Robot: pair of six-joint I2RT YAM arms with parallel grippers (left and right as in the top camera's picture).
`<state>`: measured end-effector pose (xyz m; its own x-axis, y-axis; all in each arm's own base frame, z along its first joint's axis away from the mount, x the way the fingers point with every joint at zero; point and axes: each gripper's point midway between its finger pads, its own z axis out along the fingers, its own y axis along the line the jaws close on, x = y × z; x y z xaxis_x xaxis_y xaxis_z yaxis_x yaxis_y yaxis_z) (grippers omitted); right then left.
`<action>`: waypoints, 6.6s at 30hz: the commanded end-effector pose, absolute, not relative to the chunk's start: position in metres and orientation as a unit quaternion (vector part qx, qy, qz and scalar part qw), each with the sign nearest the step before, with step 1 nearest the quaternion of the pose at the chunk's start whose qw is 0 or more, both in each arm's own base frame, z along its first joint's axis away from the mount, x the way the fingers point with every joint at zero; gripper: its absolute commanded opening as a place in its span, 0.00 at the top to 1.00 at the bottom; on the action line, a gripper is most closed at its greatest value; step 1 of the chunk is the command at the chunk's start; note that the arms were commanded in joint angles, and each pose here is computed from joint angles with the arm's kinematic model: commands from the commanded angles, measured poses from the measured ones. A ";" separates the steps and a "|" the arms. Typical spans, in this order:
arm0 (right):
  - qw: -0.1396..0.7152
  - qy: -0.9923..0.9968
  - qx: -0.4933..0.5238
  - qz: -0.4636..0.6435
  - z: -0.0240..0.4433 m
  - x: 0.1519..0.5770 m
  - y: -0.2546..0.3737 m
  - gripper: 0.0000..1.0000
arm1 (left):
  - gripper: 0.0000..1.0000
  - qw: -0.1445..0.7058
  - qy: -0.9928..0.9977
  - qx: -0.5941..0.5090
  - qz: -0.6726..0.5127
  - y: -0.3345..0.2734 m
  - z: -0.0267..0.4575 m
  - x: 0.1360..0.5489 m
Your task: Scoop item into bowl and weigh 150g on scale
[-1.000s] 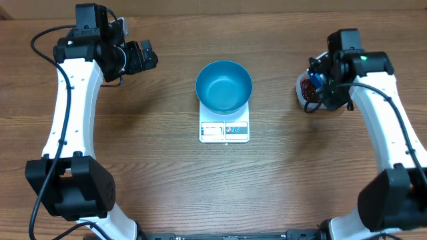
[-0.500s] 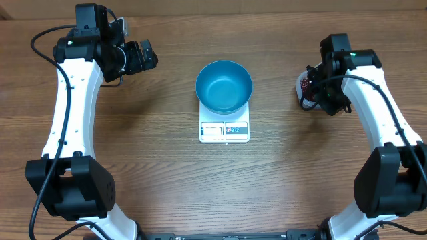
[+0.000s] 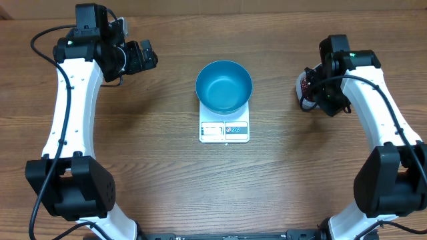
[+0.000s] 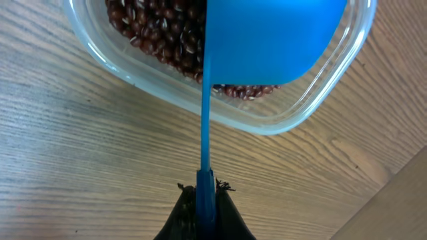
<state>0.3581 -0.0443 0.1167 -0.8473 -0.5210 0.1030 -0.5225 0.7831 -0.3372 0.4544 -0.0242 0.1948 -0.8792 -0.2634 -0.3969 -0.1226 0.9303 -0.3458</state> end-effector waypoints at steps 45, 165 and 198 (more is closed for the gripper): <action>-0.245 -0.965 0.089 -0.014 0.189 0.335 -0.026 0.37 | 0.00 0.251 0.952 -0.084 -0.153 -0.024 0.215 0.455; -0.413 -0.889 0.199 -0.008 0.102 0.349 -0.049 0.00 | 0.00 0.251 0.952 -0.084 -0.153 -0.024 0.215 0.455; -0.418 -0.884 0.207 -0.030 0.077 0.368 -0.048 0.64 | 0.00 0.251 0.952 -0.084 -0.153 -0.024 0.215 0.455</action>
<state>0.3625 -0.0474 0.0753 -0.5777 -0.3412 -0.7415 -0.3849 0.9150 -0.1211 0.4544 -0.0242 0.1948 -0.8792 -0.2634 -0.3969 -0.1226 0.9303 -0.3458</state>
